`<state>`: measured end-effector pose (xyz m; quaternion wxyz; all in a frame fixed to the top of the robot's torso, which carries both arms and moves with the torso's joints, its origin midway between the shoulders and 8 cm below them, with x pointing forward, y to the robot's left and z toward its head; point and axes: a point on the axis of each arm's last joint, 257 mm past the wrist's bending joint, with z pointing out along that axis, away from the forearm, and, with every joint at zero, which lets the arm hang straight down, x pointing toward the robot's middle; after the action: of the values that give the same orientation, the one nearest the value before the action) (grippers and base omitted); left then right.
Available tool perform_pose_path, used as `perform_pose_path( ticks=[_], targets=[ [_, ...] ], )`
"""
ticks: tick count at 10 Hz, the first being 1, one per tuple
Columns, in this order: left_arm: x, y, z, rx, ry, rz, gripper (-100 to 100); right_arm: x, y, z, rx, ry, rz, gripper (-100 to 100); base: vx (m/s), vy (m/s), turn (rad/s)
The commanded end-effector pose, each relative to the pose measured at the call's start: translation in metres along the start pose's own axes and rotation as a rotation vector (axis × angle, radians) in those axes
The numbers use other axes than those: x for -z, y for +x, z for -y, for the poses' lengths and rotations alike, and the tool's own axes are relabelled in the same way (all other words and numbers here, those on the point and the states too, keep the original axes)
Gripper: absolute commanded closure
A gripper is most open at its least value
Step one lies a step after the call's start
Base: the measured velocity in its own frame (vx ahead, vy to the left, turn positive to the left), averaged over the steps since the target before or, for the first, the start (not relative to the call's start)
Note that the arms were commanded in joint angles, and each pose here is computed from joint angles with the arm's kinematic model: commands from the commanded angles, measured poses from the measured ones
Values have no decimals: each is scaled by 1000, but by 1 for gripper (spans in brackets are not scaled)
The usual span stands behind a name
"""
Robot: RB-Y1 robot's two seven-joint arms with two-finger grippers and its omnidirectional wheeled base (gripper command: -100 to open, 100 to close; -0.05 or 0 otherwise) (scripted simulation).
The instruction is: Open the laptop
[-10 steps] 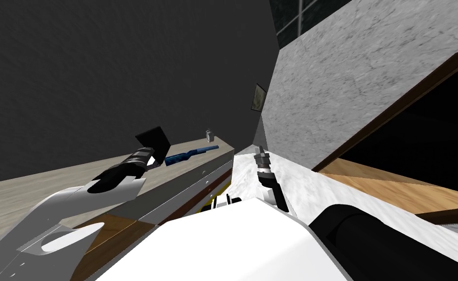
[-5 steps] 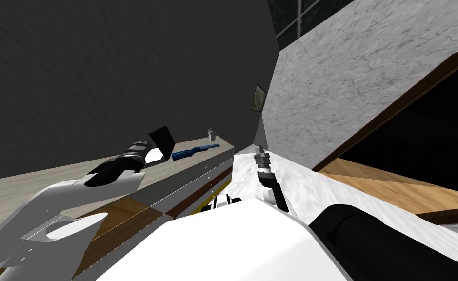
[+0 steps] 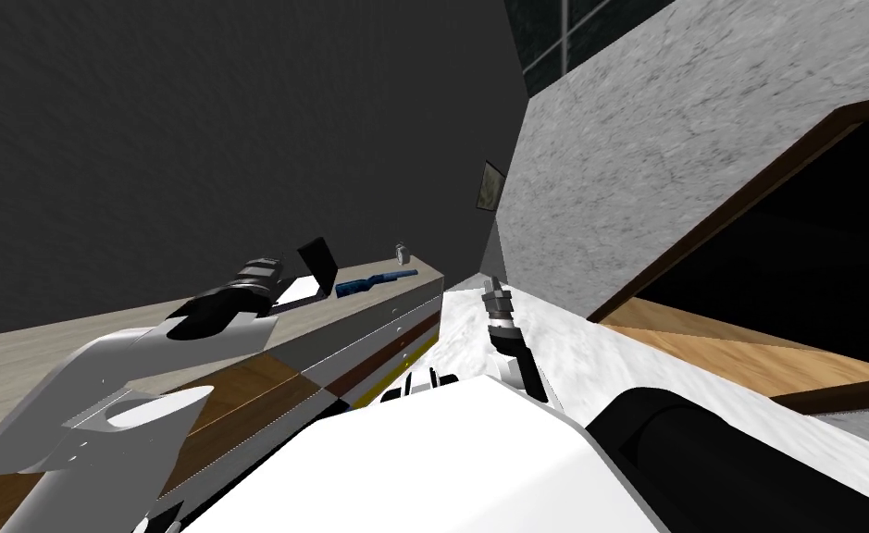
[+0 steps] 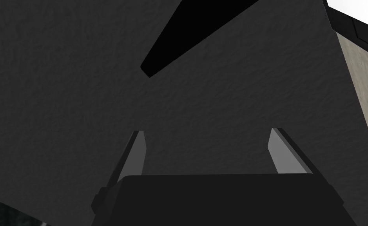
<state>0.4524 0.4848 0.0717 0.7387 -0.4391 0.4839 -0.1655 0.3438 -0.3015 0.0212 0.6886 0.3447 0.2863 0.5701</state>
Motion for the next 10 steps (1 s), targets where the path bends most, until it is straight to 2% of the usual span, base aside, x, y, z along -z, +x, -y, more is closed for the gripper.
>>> perform_pose_path(
  ticks=[1, 7, 10],
  targets=[
    [3, 17, -30, -46, -55, -44, -100, 0, 0, 0, 0, 0, 0, 0, 62, -21, -32],
    [23, 47, -87, -125, -158, -130, -100, 0, 0, 0, 0, 0, 0, 0, 136, -28, -14],
    [21, 42, -80, -120, -148, -121, -100, 0, 0, 0, 0, 0, 0, 0, 30, 11, -10]
  ],
)
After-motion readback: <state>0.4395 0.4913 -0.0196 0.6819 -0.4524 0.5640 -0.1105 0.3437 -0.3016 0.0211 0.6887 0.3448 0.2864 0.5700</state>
